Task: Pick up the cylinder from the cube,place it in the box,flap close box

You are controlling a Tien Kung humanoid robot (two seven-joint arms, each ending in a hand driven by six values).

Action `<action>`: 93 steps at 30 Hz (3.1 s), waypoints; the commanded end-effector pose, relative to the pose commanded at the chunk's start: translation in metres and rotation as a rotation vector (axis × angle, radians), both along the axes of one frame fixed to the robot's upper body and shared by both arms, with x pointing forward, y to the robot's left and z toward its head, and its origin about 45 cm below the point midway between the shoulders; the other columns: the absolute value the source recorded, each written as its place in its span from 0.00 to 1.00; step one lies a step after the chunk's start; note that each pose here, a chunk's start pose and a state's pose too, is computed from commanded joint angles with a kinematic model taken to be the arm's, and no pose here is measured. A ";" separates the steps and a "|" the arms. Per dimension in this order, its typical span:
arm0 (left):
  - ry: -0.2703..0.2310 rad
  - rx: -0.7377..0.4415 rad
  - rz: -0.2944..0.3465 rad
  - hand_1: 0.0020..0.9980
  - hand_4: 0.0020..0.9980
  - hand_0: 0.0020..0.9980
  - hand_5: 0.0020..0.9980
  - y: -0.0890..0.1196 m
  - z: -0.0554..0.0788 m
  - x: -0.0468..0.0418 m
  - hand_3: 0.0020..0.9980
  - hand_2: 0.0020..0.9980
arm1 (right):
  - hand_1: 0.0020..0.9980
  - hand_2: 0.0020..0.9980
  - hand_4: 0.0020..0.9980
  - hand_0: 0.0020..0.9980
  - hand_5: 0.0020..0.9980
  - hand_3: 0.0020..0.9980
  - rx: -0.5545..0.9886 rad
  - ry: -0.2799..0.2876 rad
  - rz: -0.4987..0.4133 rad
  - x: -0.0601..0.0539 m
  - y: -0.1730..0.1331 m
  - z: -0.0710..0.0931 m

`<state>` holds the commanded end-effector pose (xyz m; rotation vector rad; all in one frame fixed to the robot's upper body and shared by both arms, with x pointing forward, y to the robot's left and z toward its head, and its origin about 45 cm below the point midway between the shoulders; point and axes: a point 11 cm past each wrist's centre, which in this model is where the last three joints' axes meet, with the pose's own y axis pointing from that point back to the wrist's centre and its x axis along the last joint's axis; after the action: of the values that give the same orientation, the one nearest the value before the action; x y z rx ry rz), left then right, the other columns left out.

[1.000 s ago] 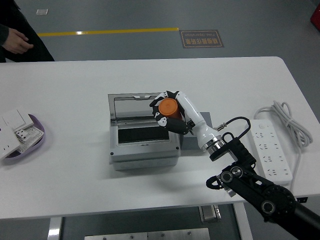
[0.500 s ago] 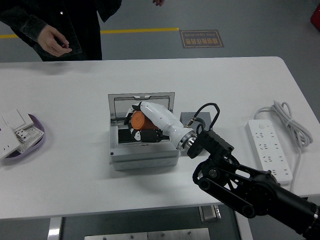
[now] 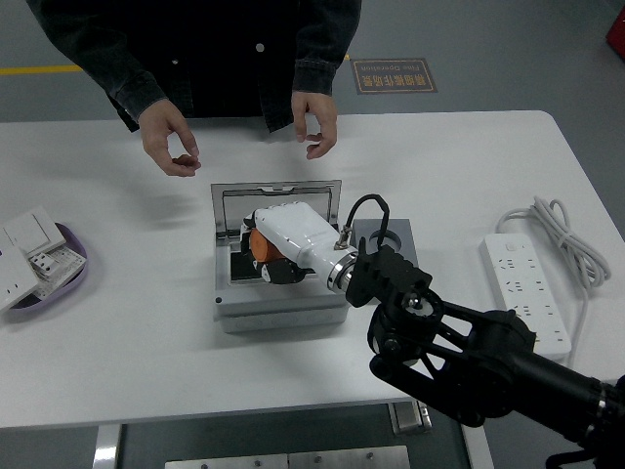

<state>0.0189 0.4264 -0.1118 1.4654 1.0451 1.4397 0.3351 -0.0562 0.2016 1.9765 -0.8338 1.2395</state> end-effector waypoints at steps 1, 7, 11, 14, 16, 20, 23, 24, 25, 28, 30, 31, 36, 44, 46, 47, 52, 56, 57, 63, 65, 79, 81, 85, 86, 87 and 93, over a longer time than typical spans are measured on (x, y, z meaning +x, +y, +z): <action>-0.001 0.000 0.000 0.61 0.65 0.59 0.17 0.000 0.000 0.0002 0.63 0.61 | 0.57 0.58 0.49 0.62 0.02 0.62 -0.009 0.000 0.004 0.000 0.001 -0.001; -0.003 0.001 -0.001 0.61 0.64 0.59 0.17 0.000 0.000 0.0016 0.63 0.61 | 0.66 0.67 0.46 0.69 0.24 0.66 -0.055 -0.002 0.011 0.000 0.002 -0.004; -0.004 0.000 -0.001 0.61 0.64 0.59 0.17 0.000 0.000 0.0018 0.63 0.61 | 0.66 0.67 0.46 0.69 0.24 0.66 -0.071 -0.001 0.000 0.002 0.000 -0.005; -0.003 -0.001 0.000 0.61 0.64 0.59 0.17 0.000 0.000 0.0013 0.63 0.61 | 0.68 0.71 0.60 0.75 0.28 0.67 -0.070 0.005 -0.008 0.003 -0.002 -0.007; -0.002 0.000 0.000 0.61 0.64 0.59 0.17 0.000 0.000 0.0010 0.63 0.61 | 0.68 0.71 0.60 0.75 0.28 0.67 -0.067 0.009 -0.012 0.004 -0.003 -0.008; -0.003 0.001 0.000 0.61 0.64 0.59 0.17 0.000 0.000 0.0016 0.63 0.61 | 0.69 0.72 0.66 0.78 0.30 0.69 -0.061 0.022 -0.022 0.006 -0.006 -0.012; -0.005 0.000 -0.001 0.61 0.64 0.59 0.17 0.000 0.000 0.0024 0.63 0.61 | 0.69 0.72 0.66 0.78 0.30 0.69 -0.055 0.032 -0.027 0.006 -0.007 -0.015; -0.006 0.000 -0.001 0.61 0.64 0.59 0.17 0.000 0.000 0.0026 0.63 0.61 | 0.69 0.72 0.66 0.78 0.30 0.69 -0.053 0.034 -0.028 0.006 -0.008 -0.016; -0.006 0.000 -0.001 0.61 0.64 0.59 0.17 0.000 0.000 0.0027 0.63 0.60 | 0.69 0.72 0.68 0.78 0.31 0.70 -0.050 0.035 -0.029 0.006 -0.008 -0.016; -0.006 -0.001 -0.001 0.61 0.64 0.59 0.17 -0.001 0.000 0.0026 0.63 0.60 | 0.69 0.72 0.68 0.78 0.31 0.70 -0.037 0.036 -0.029 0.005 -0.009 -0.016; -0.006 -0.001 -0.001 0.61 0.64 0.59 0.17 -0.001 0.000 0.0024 0.63 0.60 | 0.69 0.72 0.68 0.78 0.31 0.70 -0.021 0.037 -0.028 0.004 -0.009 -0.016; -0.006 -0.001 -0.001 0.61 0.64 0.59 0.17 -0.001 0.000 0.0025 0.63 0.60 | 0.69 0.72 0.71 0.79 0.33 0.71 -0.001 0.045 -0.028 0.003 -0.009 -0.015; -0.008 -0.004 0.001 0.61 0.64 0.59 0.17 -0.003 -0.001 0.0030 0.63 0.60 | 0.69 0.72 0.71 0.79 0.33 0.71 0.141 0.078 -0.021 -0.001 -0.012 -0.004; -0.002 -0.003 -0.001 0.61 0.64 0.59 0.17 -0.002 -0.001 0.0011 0.63 0.60 | 0.67 0.71 0.72 0.77 0.36 0.69 0.362 0.027 -0.031 0.007 -0.030 0.060; -0.002 -0.002 -0.001 0.61 0.64 0.59 0.17 -0.001 0.000 0.0013 0.63 0.60 | 0.67 0.71 0.72 0.77 0.36 0.69 0.369 0.003 -0.039 0.013 -0.034 0.069; -0.003 -0.001 -0.002 0.61 0.64 0.59 0.17 -0.001 0.000 0.0015 0.63 0.60 | 0.67 0.71 0.72 0.77 0.36 0.69 0.365 -0.006 -0.048 0.018 -0.037 0.071; -0.003 0.001 -0.005 0.61 0.64 0.59 0.17 0.000 0.000 0.0024 0.62 0.60 | 0.66 0.70 0.72 0.77 0.37 0.67 0.334 -0.007 -0.078 0.035 -0.044 0.061; -0.005 0.000 -0.006 0.61 0.63 0.59 0.17 0.000 0.000 0.0039 0.62 0.60 | 0.66 0.69 0.70 0.76 0.35 0.67 0.307 0.015 -0.095 0.045 -0.049 0.044; -0.005 -0.001 -0.007 0.61 0.63 0.59 0.17 -0.001 0.000 0.0040 0.62 0.60 | 0.66 0.69 0.70 0.76 0.35 0.67 0.300 0.017 -0.100 0.048 -0.050 0.041; -0.002 -0.001 -0.007 0.61 0.63 0.59 0.16 -0.001 0.000 0.0034 0.62 0.60 | 0.66 0.69 0.70 0.75 0.35 0.67 0.274 0.009 -0.113 0.058 -0.057 0.033; -0.002 -0.001 -0.007 0.61 0.63 0.59 0.16 -0.001 0.000 0.0034 0.62 0.60 | 0.66 0.69 0.70 0.75 0.35 0.67 0.269 0.006 -0.111 0.057 -0.058 0.033; -0.006 -0.002 -0.006 0.61 0.63 0.59 0.16 -0.002 0.000 0.0045 0.62 0.60 | 0.65 0.67 0.67 0.69 0.34 0.66 0.230 0.000 -0.031 0.019 -0.051 0.030; -0.006 -0.002 -0.005 0.61 0.63 0.59 0.16 -0.002 0.000 0.0043 0.62 0.60 | 0.65 0.67 0.67 0.69 0.34 0.66 0.231 0.000 -0.021 0.013 -0.051 0.032; -0.006 -0.002 -0.004 0.61 0.63 0.59 0.16 -0.001 0.000 0.0037 0.62 0.60 | 0.64 0.67 0.66 0.67 0.34 0.66 0.248 0.042 -0.014 -0.003 -0.054 0.027; -0.006 -0.001 -0.004 0.61 0.63 0.59 0.16 -0.001 0.000 0.0034 0.62 0.60 | 0.64 0.67 0.66 0.67 0.34 0.66 0.257 0.067 -0.018 -0.007 -0.055 0.022; -0.005 -0.001 -0.003 0.61 0.63 0.59 0.16 -0.001 0.000 0.0031 0.62 0.60 | 0.64 0.67 0.66 0.67 0.34 0.66 0.266 0.090 -0.025 -0.010 -0.056 0.017; -0.005 -0.001 -0.003 0.61 0.63 0.59 0.16 -0.001 0.000 0.0028 0.62 0.60 | 0.64 0.67 0.66 0.66 0.33 0.66 0.320 0.181 -0.054 -0.018 -0.063 0.002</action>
<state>0.0216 0.4252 -0.1120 1.4610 1.0400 1.4402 0.3168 -0.1189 0.2040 2.2612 -1.0360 0.9236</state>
